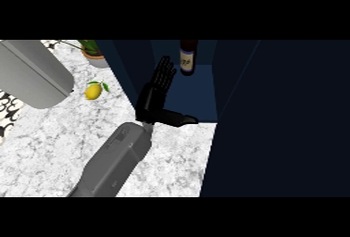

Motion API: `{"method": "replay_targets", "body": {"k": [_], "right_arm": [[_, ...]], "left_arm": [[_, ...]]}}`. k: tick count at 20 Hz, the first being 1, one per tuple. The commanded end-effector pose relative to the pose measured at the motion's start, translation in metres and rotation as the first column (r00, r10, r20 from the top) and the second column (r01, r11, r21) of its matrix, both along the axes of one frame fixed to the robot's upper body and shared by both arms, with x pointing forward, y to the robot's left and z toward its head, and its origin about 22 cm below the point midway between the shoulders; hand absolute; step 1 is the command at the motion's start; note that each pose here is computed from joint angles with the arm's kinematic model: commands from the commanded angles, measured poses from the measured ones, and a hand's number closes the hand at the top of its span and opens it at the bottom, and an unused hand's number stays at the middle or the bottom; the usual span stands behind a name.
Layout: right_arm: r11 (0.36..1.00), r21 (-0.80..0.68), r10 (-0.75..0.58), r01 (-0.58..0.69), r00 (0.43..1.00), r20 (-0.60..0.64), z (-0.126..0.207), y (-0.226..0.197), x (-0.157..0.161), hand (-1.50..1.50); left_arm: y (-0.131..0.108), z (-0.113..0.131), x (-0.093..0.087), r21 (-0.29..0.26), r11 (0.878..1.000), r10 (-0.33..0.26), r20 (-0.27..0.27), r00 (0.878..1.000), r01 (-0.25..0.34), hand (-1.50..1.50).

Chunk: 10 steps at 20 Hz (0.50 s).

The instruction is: Pick up the wine, place it into the cabinet and close the cabinet

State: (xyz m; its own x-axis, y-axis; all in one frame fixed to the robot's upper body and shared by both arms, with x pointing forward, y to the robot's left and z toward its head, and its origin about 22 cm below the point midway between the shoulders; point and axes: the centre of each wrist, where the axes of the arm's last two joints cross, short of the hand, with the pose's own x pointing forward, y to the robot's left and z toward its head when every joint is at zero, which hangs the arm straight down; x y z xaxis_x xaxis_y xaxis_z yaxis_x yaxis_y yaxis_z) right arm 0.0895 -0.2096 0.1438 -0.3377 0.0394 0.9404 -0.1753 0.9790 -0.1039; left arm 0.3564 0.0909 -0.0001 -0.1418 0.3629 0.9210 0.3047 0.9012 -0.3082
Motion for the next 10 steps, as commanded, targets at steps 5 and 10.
{"method": "replay_targets", "body": {"k": [5, 10], "right_arm": [[0.996, 0.084, 0.034, -0.035, 0.999, 0.023, 0.051, 0.0, -0.031, -1.5], [0.998, 0.047, 0.035, -0.037, 0.998, 0.043, 0.056, -0.004, -0.032, -1.5]], "left_arm": [[0.005, -0.005, -0.053, -0.019, 1.0, -0.018, -0.025, 1.0, 0.018, -1.5], [0.029, -0.004, -0.091, -0.076, 0.997, 0.004, -0.035, 0.999, -0.007, -1.5]]}}
